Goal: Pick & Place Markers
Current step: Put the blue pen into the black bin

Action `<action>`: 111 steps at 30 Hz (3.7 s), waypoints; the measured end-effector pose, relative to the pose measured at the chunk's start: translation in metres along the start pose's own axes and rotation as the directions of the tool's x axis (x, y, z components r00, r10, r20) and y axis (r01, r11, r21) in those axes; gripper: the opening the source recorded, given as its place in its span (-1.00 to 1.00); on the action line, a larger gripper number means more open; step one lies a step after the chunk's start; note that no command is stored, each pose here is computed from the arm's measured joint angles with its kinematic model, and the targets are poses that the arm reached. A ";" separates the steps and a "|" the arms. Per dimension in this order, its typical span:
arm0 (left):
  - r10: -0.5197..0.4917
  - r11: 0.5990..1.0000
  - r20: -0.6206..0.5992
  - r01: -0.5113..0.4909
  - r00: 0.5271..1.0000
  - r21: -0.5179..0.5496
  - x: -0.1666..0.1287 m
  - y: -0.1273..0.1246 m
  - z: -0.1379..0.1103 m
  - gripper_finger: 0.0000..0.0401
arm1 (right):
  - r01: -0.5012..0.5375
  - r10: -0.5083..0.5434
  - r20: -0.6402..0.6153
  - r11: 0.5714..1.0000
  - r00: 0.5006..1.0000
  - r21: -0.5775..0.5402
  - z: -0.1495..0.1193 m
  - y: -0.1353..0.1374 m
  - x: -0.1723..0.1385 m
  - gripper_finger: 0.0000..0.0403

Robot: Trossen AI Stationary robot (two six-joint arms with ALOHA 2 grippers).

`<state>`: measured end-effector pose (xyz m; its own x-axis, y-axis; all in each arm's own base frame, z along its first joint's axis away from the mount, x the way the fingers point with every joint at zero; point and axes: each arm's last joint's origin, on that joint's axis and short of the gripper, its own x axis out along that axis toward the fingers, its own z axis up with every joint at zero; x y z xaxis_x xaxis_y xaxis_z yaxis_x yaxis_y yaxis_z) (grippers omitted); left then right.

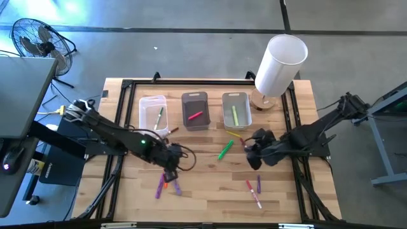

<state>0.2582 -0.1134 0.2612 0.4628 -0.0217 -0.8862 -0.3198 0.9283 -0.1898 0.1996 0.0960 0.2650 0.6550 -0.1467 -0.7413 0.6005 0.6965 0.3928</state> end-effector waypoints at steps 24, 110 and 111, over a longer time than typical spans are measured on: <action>-0.106 0.994 0.097 0.105 0.990 0.025 -0.048 0.069 -0.062 -1.00 | 0.641 -0.413 -0.569 0.713 0.711 0.283 -0.084 0.046 0.056 -1.00; -0.131 0.987 0.057 0.125 0.990 0.098 -0.047 0.069 -0.063 -1.00 | 0.747 -0.544 -0.562 0.626 0.623 0.222 -0.107 0.047 0.089 -0.88; -0.118 0.989 0.053 0.112 0.992 0.098 -0.047 0.070 -0.064 -1.00 | 0.741 -0.538 -0.559 0.631 0.631 0.229 -0.102 0.050 0.083 -0.88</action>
<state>0.1613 -0.0715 0.2629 0.5407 -0.1109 -0.8339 -0.1831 0.9520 -0.2453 0.2374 0.1903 0.1681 -0.1665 -0.0747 -0.9832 0.9695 0.1696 -0.1771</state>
